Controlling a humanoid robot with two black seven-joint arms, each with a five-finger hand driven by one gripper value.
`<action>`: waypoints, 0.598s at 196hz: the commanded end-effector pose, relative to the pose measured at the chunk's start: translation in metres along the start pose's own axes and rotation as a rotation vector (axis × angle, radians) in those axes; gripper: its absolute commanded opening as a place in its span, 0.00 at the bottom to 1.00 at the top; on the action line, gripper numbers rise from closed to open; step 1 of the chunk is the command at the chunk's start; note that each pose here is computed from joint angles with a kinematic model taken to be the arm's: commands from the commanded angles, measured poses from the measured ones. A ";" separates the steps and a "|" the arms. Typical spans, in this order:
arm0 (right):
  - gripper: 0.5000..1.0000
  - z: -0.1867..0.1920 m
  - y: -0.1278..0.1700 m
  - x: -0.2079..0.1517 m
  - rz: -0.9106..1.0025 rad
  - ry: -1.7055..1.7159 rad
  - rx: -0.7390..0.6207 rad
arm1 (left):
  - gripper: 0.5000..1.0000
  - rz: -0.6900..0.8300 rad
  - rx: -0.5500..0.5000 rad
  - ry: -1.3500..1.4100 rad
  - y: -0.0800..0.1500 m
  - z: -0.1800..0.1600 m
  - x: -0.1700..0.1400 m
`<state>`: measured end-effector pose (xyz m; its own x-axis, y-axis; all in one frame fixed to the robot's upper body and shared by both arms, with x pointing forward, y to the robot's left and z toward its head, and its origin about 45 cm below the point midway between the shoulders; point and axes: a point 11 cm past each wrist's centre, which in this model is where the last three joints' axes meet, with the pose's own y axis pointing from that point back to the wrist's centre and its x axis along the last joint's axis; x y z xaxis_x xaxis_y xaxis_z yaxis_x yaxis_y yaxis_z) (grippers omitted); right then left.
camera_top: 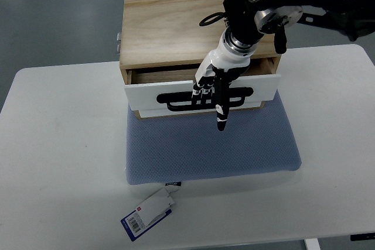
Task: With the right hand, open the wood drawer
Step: 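Pull the upper drawer toward the robot with the right hand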
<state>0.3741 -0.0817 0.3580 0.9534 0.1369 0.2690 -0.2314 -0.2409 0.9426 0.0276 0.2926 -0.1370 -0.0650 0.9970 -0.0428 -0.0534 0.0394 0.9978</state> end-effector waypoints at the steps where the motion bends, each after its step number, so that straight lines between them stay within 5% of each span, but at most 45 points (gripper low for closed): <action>1: 0.89 0.000 0.000 -0.003 -0.010 -0.005 0.006 | 1.00 0.000 0.000 0.000 0.000 0.000 0.000; 117: 0.89 0.000 0.013 -0.023 -0.054 0.009 0.034 | 1.00 0.002 0.000 0.000 0.000 0.000 0.001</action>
<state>0.3560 -0.0885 0.3625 0.9602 0.1531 0.2336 -0.1895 -0.2572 0.9476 0.0276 0.2934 -0.1370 -0.0652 0.9970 -0.0407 -0.0533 0.0373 0.9979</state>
